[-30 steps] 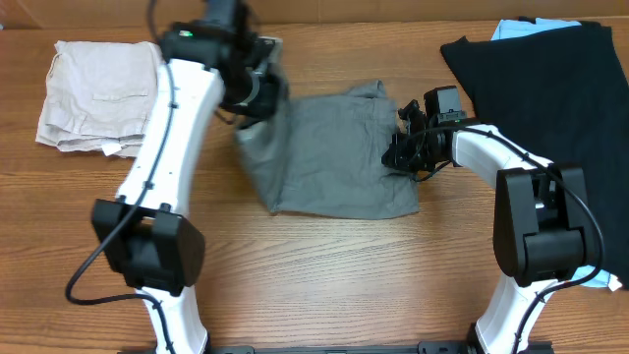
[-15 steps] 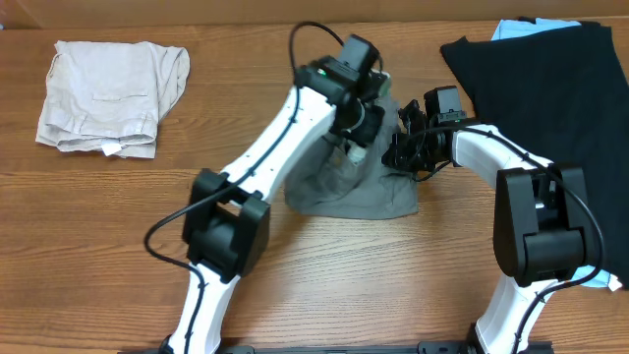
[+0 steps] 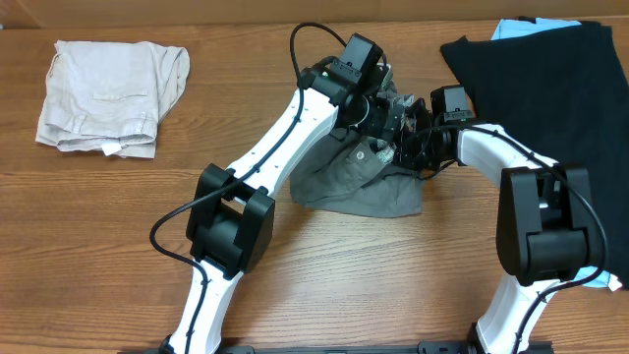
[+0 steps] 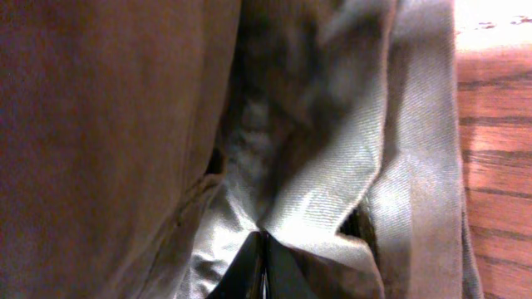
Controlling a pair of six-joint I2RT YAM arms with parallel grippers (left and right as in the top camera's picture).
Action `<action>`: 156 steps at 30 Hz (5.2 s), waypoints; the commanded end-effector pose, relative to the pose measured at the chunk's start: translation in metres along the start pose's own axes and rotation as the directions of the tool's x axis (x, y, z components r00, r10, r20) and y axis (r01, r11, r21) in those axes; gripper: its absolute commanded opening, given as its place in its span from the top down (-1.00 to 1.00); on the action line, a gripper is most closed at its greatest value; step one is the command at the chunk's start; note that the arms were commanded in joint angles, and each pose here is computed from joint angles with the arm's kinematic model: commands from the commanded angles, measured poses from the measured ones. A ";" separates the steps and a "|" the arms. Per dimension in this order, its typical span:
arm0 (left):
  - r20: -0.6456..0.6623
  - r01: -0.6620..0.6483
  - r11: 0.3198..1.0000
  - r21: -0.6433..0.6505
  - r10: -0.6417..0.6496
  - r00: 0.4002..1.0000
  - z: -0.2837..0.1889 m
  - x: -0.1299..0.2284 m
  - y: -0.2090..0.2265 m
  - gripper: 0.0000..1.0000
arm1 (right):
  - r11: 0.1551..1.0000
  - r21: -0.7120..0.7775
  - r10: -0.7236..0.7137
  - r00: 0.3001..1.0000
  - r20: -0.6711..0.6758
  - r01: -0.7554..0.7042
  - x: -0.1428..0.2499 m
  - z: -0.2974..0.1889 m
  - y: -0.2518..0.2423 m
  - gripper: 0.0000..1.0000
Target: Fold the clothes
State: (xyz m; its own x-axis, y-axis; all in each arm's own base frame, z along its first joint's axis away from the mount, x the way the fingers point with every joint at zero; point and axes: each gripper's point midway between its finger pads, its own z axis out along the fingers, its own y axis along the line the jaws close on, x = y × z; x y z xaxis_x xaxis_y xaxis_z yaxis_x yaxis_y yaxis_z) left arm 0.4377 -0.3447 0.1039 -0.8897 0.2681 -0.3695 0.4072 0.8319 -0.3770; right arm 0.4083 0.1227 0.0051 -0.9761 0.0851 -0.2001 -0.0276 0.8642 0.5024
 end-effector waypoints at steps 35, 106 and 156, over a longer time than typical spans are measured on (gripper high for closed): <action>0.126 0.116 0.973 -0.201 -0.092 0.988 -0.228 -0.014 0.126 -1.00 | 0.958 0.281 -0.009 0.989 -0.148 0.051 0.032 -0.063 0.027 -0.36; -0.468 -0.427 0.861 -0.276 0.267 0.842 0.016 0.109 0.023 -0.99 | 0.957 0.195 0.176 0.965 0.193 -0.213 -0.087 -0.203 -0.004 -0.96; -0.448 0.004 0.991 -0.132 -0.063 0.892 0.019 0.092 0.067 -0.64 | 0.960 0.196 0.161 0.967 0.195 -0.200 -0.088 -0.203 -0.004 -0.97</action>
State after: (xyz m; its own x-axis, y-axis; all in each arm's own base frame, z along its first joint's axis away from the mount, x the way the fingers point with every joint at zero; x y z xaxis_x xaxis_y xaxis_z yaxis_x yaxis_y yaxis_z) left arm 0.3953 -0.2413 0.0249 -0.8831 0.4628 0.0770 0.4507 0.8825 -0.1340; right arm 0.4492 0.0096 0.1718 -0.9168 0.3284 -0.2274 0.2393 0.9074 0.3454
